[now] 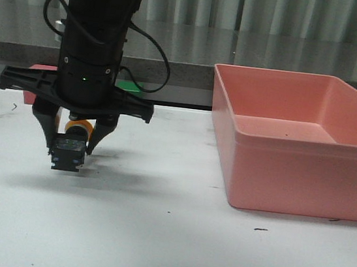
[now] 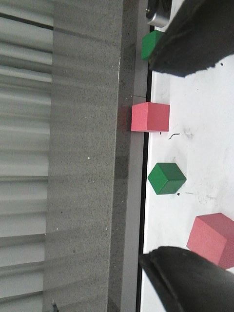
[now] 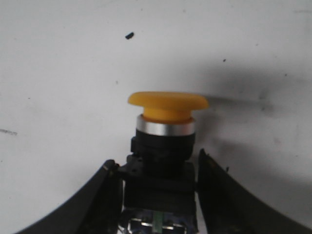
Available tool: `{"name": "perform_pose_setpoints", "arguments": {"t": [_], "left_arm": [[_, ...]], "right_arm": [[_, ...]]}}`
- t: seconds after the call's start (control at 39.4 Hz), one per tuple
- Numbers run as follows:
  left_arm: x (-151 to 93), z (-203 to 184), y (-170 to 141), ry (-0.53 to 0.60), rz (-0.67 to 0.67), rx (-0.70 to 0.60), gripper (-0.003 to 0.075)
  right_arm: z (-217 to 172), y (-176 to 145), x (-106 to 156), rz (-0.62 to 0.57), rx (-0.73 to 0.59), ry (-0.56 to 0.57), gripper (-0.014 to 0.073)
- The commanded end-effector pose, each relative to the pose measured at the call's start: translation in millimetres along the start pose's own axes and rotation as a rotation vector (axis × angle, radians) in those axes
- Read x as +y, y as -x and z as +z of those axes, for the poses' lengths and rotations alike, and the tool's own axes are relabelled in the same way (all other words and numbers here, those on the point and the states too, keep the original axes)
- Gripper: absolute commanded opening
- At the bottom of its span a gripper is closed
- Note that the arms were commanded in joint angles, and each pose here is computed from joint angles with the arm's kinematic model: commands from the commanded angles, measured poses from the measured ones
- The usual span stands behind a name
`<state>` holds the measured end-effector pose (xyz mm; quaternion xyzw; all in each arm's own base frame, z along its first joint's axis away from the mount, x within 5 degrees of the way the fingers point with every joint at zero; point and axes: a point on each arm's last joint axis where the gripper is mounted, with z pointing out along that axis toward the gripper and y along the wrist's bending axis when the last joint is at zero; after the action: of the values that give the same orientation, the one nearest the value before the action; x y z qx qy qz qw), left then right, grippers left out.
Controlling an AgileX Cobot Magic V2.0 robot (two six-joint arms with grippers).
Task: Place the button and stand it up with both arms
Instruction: 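Carry the button out of the bin and set it on the table, then open the right gripper and withdraw it from the button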
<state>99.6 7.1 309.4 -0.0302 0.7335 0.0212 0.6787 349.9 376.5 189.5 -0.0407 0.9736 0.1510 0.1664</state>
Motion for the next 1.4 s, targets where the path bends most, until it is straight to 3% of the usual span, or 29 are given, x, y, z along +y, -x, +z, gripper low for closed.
{"name": "perform_pose_setpoints", "arguments": {"t": [0.0, 0.23, 0.46, 0.53, 0.76, 0.81, 0.89, 1.04, 1.17, 1.37], "left_arm": [[-1, 0, 18, -0.013, -0.016, -0.095, 0.0679], [-1, 0, 18, -0.013, -0.016, -0.095, 0.0679], [-1, 0, 18, -0.013, -0.016, -0.095, 0.0679], [-1, 0, 18, -0.013, -0.016, -0.095, 0.0679], [-1, 0, 18, -0.013, -0.016, -0.095, 0.0679], [-1, 0, 18, -0.013, -0.016, -0.095, 0.0679], [-1, 0, 18, -0.013, -0.016, -0.095, 0.0679], [-1, 0, 18, -0.013, -0.016, -0.095, 0.0679], [-1, 0, 18, -0.013, -0.016, -0.095, 0.0679], [-1, 0, 18, -0.013, -0.016, -0.095, 0.0679]], "right_arm": [[-36, 13, 13, 0.026, -0.075, 0.096, 0.0225], [-31, 12, 13, 0.042, -0.056, 0.104, 0.0262], [-32, 11, 13, 0.047, -0.052, 0.108, 0.0559], [-35, 12, 13, 0.047, -0.05, 0.106, 0.0612], [-81, 20, 18, -0.054, -0.129, 0.149, 0.061], [-98, 22, 20, -0.099, -0.164, 0.171, 0.0589], [-117, 25, 20, -0.14, -0.201, 0.192, 0.0474], [-149, 29, 19, -0.179, -0.257, 0.22, 0.0134], [-170, 28, 16, -0.202, -0.268, 0.219, -0.0074], [-196, 36, -8, -0.26, -0.259, 0.157, -0.0067]]}}
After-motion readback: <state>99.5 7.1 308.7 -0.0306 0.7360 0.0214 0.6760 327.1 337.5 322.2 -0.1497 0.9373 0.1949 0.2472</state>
